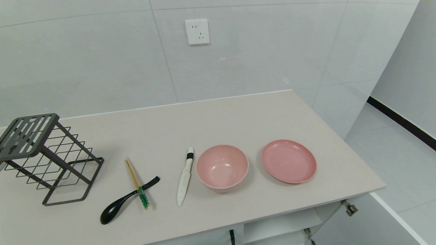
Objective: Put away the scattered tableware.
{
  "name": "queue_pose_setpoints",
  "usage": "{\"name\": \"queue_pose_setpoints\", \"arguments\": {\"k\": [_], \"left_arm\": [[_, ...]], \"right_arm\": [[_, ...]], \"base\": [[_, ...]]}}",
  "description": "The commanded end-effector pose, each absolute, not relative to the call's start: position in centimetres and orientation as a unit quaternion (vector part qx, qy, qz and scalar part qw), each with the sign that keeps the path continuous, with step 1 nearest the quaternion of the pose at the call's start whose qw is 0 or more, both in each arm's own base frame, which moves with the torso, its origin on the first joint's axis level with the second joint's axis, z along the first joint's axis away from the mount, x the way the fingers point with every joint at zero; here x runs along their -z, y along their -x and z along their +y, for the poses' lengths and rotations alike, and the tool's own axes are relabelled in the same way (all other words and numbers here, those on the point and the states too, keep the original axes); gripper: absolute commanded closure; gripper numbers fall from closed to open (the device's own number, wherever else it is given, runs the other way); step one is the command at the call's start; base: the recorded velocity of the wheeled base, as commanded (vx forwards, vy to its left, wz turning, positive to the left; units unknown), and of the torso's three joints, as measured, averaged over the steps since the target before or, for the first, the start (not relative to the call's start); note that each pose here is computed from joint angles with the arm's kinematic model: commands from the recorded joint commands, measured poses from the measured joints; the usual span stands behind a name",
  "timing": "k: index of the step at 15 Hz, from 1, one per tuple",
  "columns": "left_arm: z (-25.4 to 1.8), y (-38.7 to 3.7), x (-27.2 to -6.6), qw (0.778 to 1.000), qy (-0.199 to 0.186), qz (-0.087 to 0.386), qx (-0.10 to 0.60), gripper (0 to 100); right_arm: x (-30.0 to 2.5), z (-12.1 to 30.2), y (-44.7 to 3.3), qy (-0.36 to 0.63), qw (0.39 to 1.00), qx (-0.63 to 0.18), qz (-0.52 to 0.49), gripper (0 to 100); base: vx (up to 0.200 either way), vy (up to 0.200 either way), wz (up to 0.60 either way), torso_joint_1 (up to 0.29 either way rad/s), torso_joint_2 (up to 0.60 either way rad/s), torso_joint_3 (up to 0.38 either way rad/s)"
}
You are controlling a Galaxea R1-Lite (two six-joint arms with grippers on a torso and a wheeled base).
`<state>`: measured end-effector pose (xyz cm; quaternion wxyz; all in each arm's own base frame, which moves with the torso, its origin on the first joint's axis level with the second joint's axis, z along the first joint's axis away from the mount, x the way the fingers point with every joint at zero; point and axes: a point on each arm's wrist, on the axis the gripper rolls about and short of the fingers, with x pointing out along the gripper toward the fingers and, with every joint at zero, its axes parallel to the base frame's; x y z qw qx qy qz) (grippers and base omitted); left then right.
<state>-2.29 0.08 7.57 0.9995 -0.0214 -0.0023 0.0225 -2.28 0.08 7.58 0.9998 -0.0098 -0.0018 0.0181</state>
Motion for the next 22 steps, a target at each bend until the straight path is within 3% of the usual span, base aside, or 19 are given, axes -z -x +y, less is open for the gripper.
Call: {"name": "queue_pose_setpoints", "arguments": {"k": [1, 6, 9, 11, 12, 16, 22], "left_arm": [[0.1, 2.3, -7.6, 1.0, 0.021, -0.002, -0.022, 0], [0.1, 2.3, -7.6, 0.999, 0.023, -0.002, -0.023, 0], [0.1, 2.3, -7.6, 0.999, 0.023, -0.002, -0.023, 0], [0.1, 2.3, -7.6, 0.999, 0.022, -0.002, -0.023, 0], [0.1, 2.3, -7.6, 0.999, 0.022, -0.002, -0.023, 0], [0.1, 2.3, -7.6, 0.999, 0.023, -0.002, -0.023, 0], [0.1, 2.3, -7.6, 1.0, 0.022, -0.002, -0.022, 0]], "right_arm": [[-7.6, 0.1, 2.3, 0.011, 1.0, -0.018, -0.002, 0], [-7.7, 0.1, 2.3, 0.013, 1.0, -0.024, -0.006, 0], [-8.9, 0.2, 2.4, 0.022, 0.997, -0.034, -0.067, 0], [-9.3, 0.6, 1.5, 0.009, 0.99, -0.143, -0.009, 0], [-9.5, 0.7, 1.0, -0.001, 0.987, -0.16, 0.017, 0], [-14.3, 0.8, -3.4, -0.019, 0.977, -0.174, 0.12, 0], [-15.5, 1.1, -11.5, -0.018, 0.964, -0.209, 0.165, 0]], "base": [[0.0, 0.0, 0.0, 0.207, -0.4, -0.183], [0.0, 0.0, 0.0, 0.127, -0.25, -0.118], [0.0, 0.0, 0.0, 0.0, 0.0, 0.0], [0.0, 0.0, 0.0, 0.0, 0.0, 0.0], [0.0, 0.0, 0.0, 0.0, 0.0, 0.0], [0.0, 0.0, 0.0, 0.0, 0.0, 0.0], [0.0, 0.0, 0.0, 0.0, 0.0, 0.0]]}}
